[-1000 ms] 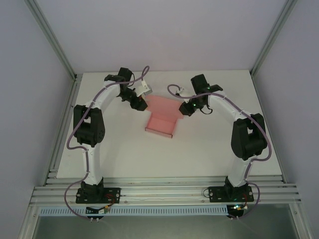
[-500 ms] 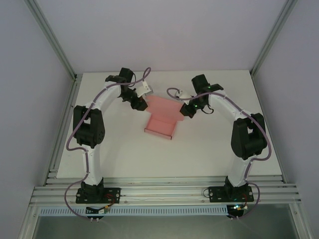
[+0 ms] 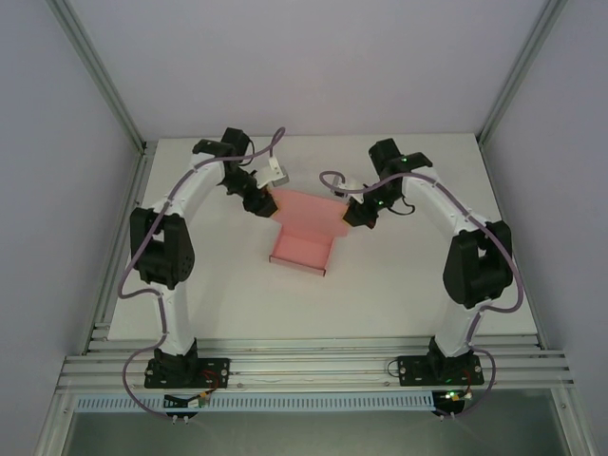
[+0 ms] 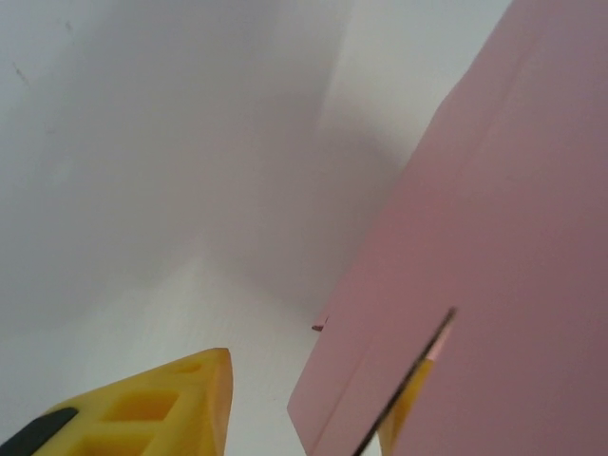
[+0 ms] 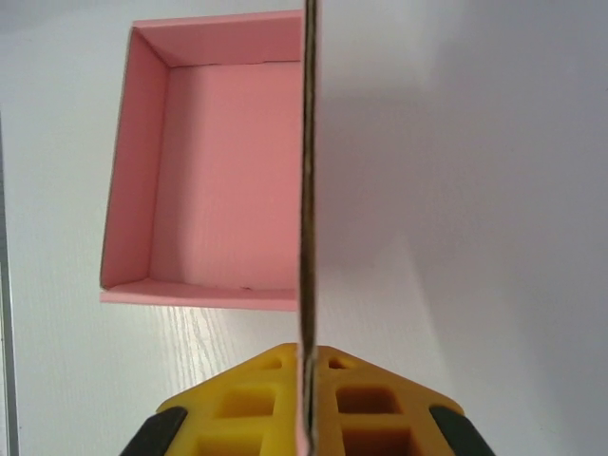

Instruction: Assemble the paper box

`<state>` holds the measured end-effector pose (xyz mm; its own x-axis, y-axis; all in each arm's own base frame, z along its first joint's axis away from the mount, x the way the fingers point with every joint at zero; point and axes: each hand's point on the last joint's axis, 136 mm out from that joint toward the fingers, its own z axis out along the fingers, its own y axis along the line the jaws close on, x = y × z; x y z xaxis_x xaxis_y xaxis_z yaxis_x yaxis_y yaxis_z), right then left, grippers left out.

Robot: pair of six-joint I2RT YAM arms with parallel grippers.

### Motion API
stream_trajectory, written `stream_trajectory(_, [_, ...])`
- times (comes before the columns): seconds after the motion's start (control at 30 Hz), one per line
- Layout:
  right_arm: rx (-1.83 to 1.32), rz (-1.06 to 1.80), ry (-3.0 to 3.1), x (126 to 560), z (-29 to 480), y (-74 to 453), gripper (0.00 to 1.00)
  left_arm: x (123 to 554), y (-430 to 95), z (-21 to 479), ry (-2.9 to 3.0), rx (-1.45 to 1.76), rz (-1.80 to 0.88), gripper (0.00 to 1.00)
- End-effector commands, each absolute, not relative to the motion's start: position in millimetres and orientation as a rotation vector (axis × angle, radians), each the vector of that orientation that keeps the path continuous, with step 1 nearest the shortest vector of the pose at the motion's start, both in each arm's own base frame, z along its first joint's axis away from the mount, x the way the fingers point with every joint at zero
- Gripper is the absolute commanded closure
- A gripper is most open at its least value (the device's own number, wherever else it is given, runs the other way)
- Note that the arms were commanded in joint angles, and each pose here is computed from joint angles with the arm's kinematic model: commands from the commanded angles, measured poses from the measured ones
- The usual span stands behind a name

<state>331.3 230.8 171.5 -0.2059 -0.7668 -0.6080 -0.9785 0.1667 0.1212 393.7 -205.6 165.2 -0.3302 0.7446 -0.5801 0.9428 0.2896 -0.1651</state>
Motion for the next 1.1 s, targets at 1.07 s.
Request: stream_trajectory(1.07, [0.297,0.308,2.246,461.3,185.9,252.8,1.00,458.3,-263.0,214.9,2.148,0.408,-0.427,0.94])
